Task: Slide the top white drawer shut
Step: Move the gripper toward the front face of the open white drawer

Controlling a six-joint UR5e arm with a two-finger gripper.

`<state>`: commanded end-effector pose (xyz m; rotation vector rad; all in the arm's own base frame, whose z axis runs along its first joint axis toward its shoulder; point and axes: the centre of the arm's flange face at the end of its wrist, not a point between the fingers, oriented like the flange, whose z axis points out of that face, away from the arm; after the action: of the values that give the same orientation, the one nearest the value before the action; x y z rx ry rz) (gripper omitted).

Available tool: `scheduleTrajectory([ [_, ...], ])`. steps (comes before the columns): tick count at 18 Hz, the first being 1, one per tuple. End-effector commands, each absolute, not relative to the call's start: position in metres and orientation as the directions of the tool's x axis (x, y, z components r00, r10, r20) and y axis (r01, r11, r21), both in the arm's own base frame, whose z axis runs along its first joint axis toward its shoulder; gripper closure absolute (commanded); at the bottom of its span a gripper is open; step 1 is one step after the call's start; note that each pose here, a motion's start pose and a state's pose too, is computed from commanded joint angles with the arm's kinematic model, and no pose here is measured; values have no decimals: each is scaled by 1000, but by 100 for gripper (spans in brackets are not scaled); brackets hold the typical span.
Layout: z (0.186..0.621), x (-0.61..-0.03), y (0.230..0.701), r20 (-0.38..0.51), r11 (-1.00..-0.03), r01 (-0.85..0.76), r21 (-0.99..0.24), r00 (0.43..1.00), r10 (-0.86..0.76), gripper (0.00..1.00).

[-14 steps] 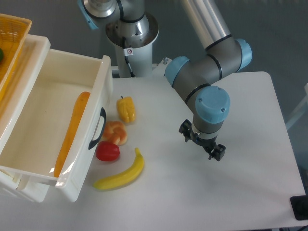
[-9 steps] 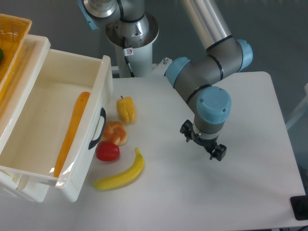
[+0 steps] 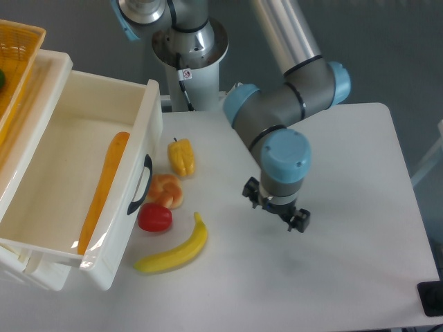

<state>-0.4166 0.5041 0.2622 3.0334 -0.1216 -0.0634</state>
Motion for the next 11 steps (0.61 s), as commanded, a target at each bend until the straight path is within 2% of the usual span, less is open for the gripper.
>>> scheduleTrajectory([
  [5,266,-390,528,-69,-985,152,75,987,147,0],
  [7,281,-388,531,-80,-976,212,41,975,208,7],
  [9,285,-388,534,-65,-956,294,11,954,292,23],
  [10,287,-387,534,-52,-942,336,-2,941,335,46],
  [11,290,-385,533,-45,-935,354,-12,934,354,62],
])
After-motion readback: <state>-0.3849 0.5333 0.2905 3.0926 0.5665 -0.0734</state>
